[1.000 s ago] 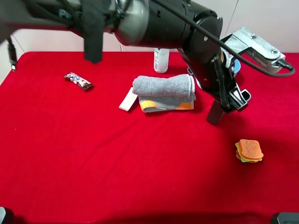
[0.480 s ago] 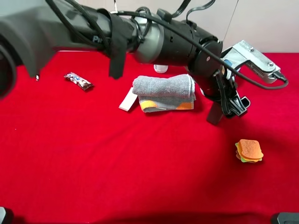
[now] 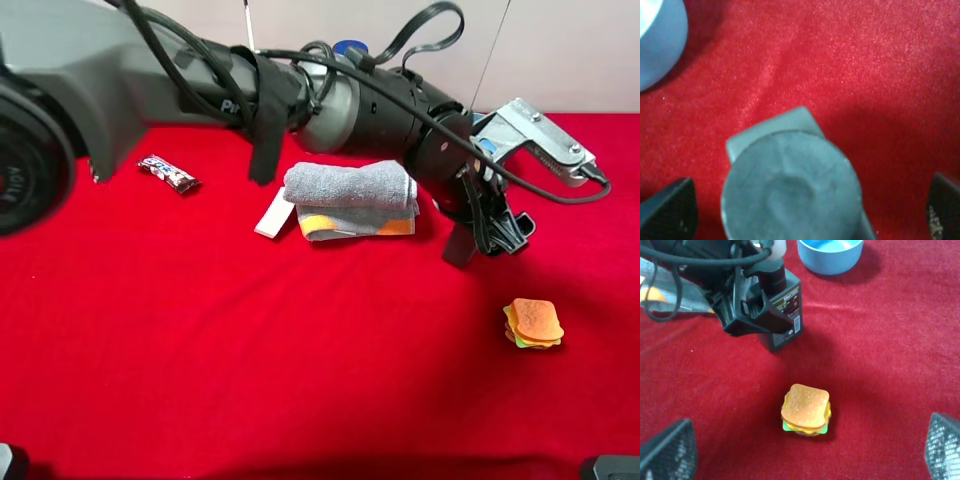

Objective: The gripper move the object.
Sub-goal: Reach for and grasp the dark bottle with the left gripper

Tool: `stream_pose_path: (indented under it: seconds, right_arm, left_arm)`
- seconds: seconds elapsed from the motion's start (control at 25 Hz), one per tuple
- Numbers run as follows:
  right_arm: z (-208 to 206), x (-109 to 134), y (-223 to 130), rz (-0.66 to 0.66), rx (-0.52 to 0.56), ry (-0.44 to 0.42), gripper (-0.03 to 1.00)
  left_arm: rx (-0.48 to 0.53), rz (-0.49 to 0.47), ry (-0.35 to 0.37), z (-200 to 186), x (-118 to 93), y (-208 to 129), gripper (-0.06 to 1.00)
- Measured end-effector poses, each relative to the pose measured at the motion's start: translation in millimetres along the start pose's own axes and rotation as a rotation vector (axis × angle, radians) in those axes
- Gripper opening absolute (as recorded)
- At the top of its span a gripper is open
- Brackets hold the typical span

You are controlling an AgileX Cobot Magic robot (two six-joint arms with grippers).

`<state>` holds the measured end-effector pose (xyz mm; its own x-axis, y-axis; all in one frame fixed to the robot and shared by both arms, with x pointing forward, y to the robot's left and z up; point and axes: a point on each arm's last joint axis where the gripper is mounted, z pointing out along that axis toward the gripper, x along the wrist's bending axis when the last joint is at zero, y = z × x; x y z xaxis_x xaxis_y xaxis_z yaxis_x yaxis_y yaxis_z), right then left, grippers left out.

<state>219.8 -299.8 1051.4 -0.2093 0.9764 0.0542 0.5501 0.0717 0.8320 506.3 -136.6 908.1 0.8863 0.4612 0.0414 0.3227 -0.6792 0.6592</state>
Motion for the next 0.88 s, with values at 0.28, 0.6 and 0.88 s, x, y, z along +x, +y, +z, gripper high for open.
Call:
stream_pose_path:
  seconds: [0.28, 0.6, 0.88]
  right_arm:
    - [0.0, 0.2, 0.0, 0.001, 0.000, 0.002, 0.69]
    - [0.0, 0.2, 0.0, 0.001, 0.000, 0.002, 0.69]
    - [0.0, 0.2, 0.0, 0.001, 0.000, 0.002, 0.69]
  left_arm:
    - [-0.013, 0.000, 0.002, 2.9, 0.1, -0.6, 0.90]
    - [-0.018, 0.000, 0.002, 2.9, 0.1, -0.2, 0.80]
    - [-0.018, 0.000, 0.002, 2.9, 0.1, -0.2, 0.70]
